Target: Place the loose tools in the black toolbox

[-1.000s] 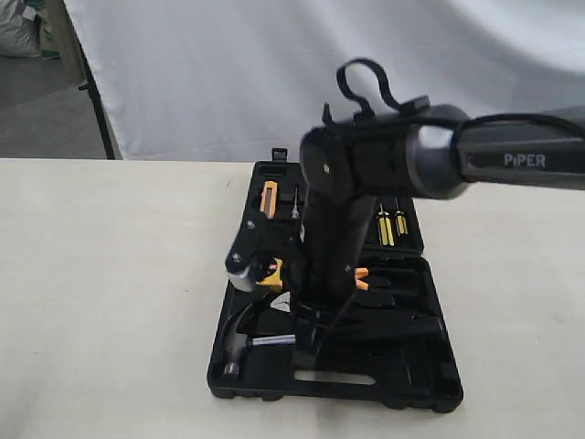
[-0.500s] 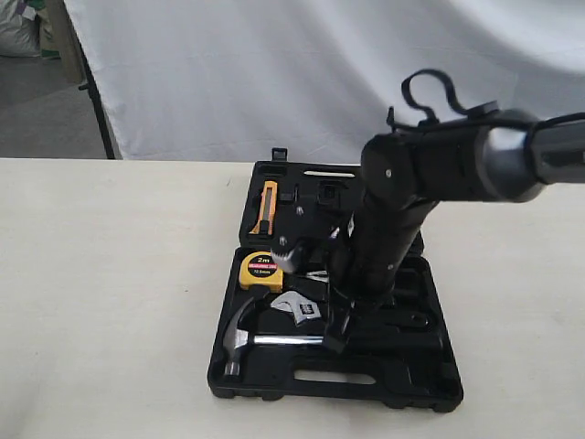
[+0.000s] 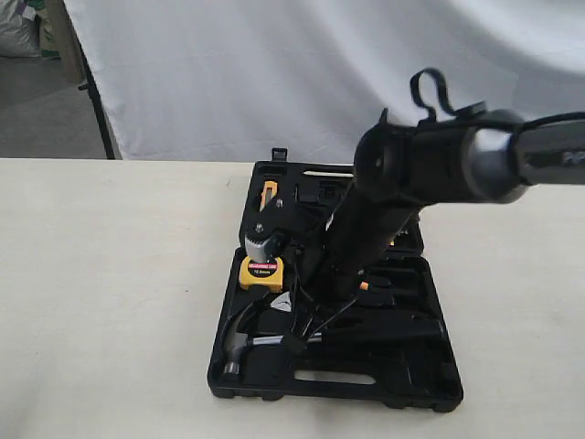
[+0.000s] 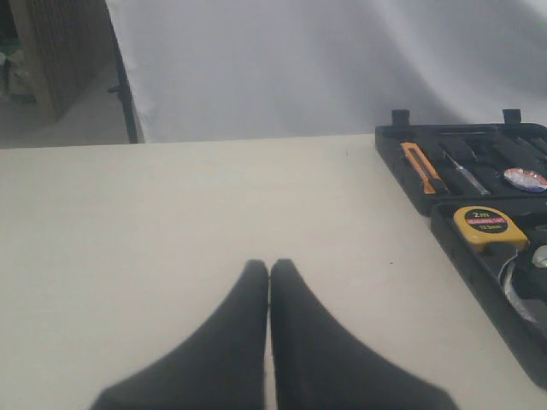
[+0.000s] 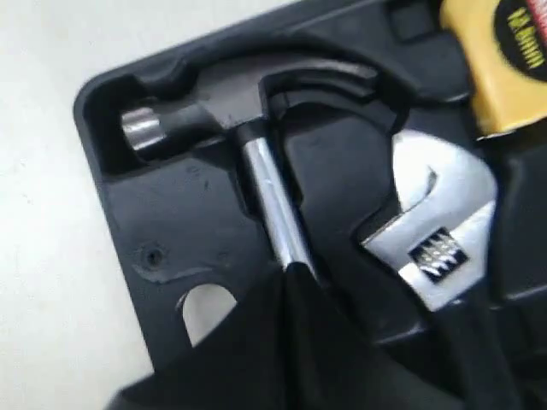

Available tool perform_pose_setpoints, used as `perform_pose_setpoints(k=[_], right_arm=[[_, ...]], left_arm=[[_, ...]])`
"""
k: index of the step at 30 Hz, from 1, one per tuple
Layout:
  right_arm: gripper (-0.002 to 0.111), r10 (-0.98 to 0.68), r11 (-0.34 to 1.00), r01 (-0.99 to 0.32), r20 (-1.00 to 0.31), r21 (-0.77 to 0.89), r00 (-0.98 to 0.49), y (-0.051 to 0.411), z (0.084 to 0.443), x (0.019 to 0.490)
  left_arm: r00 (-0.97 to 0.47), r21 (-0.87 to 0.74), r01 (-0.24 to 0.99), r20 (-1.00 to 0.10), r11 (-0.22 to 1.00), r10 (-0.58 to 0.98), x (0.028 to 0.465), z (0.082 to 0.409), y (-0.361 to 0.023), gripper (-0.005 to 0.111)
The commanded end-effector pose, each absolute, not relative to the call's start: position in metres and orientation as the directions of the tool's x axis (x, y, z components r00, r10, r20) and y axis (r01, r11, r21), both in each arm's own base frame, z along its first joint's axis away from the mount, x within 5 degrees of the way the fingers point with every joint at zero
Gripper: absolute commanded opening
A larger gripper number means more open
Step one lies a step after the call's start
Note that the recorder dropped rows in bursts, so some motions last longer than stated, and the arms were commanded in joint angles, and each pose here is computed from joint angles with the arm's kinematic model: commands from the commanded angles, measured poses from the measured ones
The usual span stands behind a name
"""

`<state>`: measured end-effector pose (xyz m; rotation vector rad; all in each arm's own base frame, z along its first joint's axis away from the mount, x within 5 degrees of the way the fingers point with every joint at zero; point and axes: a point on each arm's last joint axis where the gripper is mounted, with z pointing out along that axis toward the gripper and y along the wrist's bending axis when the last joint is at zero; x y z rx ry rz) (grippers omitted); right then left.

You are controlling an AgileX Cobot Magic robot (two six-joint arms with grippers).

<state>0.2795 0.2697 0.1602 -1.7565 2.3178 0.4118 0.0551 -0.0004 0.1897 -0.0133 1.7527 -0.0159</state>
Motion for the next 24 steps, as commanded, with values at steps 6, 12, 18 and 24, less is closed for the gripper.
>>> perform_pose_setpoints(k=[6,12,18,24], right_arm=[[0.0,-0.93,0.277,-0.941,-0.191,0.193,-0.313,0.271,0.09,0.284],[0.0,-0.899,0.271,-0.954,-0.322,0.125,-0.297,0.277,0.146,0.29],[0.0,-0.833,0.287,-0.951,-0.461,0.113,-0.306,0.291,0.189,0.297],[0.0,-0.882,0.248,-0.952,-0.363,0.181,-0.299,0.302,0.144,0.289]], left_arm=[[-0.182,-0.03,0.003,-0.983,1.0,-0.029,0.055,0.189,-0.001,0.001],[-0.182,-0.03,0.003,-0.983,1.0,-0.029,0.055,0.189,-0.001,0.001],[-0.182,-0.03,0.003,-0.983,1.0,-0.029,0.055,0.189,-0.001,0.001],[-0.182,-0.03,0.003,-0.983,1.0,-0.029,0.055,0.189,-0.001,0.001]])
